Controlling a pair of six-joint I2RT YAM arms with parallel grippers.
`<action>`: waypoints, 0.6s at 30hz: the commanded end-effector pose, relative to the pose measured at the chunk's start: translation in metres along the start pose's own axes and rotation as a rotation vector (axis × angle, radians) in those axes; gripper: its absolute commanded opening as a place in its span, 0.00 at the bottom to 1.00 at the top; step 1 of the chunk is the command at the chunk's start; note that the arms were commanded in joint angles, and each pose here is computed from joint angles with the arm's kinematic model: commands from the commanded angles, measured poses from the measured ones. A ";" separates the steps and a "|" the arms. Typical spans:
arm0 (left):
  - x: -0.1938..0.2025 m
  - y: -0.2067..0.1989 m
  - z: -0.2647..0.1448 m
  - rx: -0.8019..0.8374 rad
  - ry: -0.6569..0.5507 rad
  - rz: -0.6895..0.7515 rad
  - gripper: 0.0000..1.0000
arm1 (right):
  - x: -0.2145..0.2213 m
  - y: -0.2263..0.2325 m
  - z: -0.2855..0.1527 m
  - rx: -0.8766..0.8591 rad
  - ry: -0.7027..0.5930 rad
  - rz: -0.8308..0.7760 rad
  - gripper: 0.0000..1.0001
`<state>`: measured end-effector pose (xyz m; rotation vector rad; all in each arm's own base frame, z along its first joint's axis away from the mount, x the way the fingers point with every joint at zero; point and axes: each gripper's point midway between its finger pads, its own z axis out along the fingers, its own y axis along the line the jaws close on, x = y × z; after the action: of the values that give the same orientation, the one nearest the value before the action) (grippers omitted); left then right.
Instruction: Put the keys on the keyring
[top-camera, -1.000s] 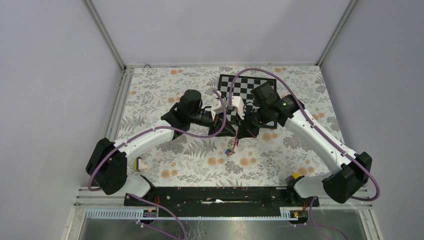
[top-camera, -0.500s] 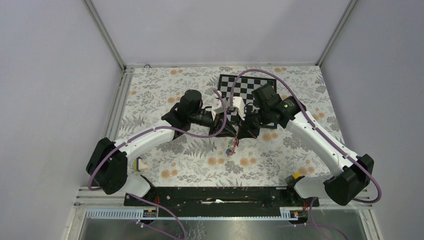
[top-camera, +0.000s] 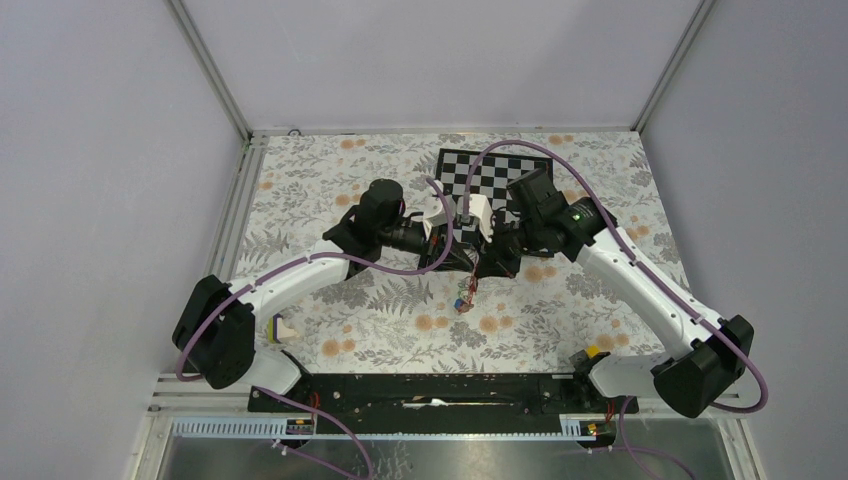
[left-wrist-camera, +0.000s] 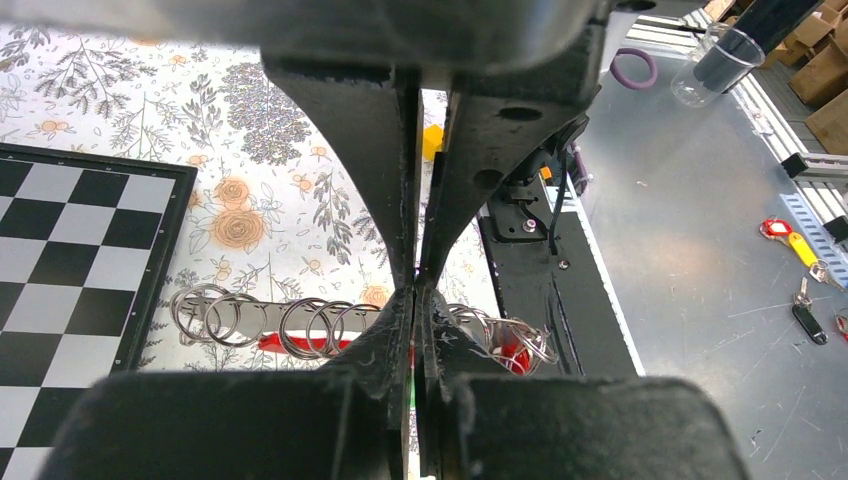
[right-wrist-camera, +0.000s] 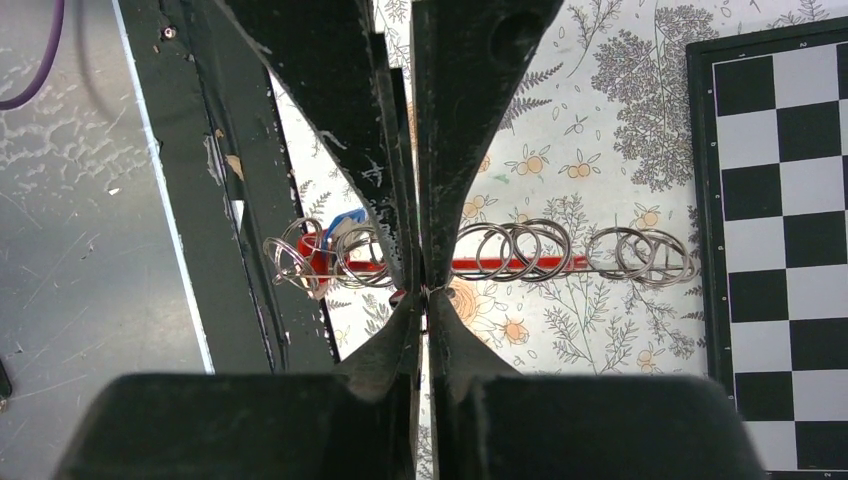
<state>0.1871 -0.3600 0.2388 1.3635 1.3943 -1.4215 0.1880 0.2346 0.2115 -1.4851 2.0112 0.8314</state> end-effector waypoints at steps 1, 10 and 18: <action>-0.028 -0.011 -0.003 0.050 -0.045 0.027 0.00 | -0.017 -0.003 -0.012 0.049 -0.090 -0.055 0.14; -0.045 -0.030 -0.013 0.126 -0.089 0.030 0.00 | -0.031 0.011 -0.023 -0.027 -0.255 -0.096 0.45; -0.048 -0.034 -0.016 0.133 -0.103 0.032 0.00 | -0.025 0.021 -0.014 -0.107 -0.272 -0.119 0.44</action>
<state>0.1749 -0.3520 0.2603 1.3354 1.3913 -1.5702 0.1781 0.2391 0.2364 -1.4215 1.7757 0.9872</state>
